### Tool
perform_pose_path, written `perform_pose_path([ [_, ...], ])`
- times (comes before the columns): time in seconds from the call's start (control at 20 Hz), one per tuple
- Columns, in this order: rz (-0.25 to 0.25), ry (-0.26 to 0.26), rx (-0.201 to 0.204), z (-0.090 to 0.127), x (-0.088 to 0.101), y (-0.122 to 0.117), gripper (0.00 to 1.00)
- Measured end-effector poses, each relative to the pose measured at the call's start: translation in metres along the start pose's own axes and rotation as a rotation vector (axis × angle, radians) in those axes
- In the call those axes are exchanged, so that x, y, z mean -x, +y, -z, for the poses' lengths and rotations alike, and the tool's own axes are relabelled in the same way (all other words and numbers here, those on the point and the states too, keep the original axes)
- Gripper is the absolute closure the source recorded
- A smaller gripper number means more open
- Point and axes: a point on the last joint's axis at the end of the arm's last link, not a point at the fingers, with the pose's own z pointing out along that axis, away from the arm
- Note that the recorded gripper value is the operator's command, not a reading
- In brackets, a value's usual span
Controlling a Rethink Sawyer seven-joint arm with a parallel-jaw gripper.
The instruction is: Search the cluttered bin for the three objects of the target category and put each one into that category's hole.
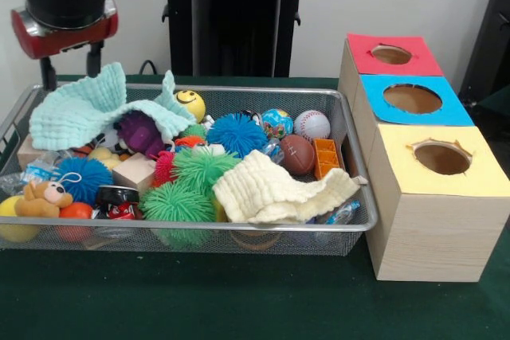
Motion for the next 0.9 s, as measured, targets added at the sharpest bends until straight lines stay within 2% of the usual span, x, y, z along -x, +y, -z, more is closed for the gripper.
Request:
perform_pose_path([
  [0.2,0.005,-0.003,0.007,-0.015,-0.013,-0.022,0.0],
  [0.5,0.008,-0.011,0.042,-0.041,-0.018,-0.035,0.0],
  [0.9,0.016,-0.01,0.105,-0.076,-0.013,-0.027,0.0],
])
